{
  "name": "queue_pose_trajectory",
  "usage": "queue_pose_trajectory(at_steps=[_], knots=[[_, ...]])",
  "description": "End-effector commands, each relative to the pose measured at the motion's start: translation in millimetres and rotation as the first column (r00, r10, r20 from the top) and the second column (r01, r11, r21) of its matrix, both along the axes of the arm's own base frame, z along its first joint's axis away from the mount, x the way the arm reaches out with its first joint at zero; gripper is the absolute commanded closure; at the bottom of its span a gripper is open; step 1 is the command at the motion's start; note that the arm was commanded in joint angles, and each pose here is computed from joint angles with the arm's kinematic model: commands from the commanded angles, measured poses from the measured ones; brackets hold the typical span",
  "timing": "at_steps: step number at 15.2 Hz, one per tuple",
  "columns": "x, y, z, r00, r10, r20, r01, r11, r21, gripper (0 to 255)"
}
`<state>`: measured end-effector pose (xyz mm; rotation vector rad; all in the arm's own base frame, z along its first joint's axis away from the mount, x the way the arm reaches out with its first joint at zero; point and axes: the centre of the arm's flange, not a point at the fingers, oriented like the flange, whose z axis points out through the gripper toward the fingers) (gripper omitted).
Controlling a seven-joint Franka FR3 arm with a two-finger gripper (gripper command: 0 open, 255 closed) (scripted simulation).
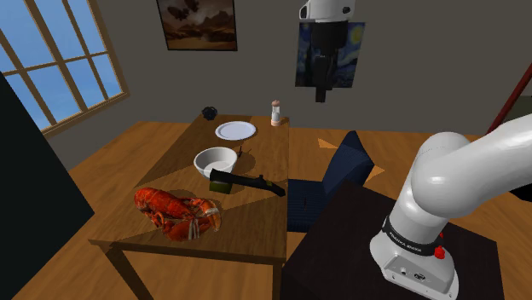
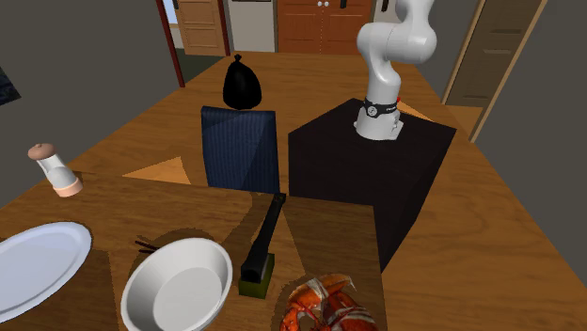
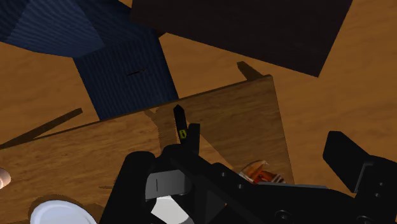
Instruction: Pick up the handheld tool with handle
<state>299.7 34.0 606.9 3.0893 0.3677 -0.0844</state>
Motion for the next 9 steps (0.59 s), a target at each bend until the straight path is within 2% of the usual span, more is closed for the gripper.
queue_pose_trajectory(at_steps=[1,9], knots=[[0,0,0,1.0,0.0,0.0,0.0,1.0,0.0,0],[58,-13,-87,0.998,0.065,0.0,-0.065,0.998,0.002,0]])
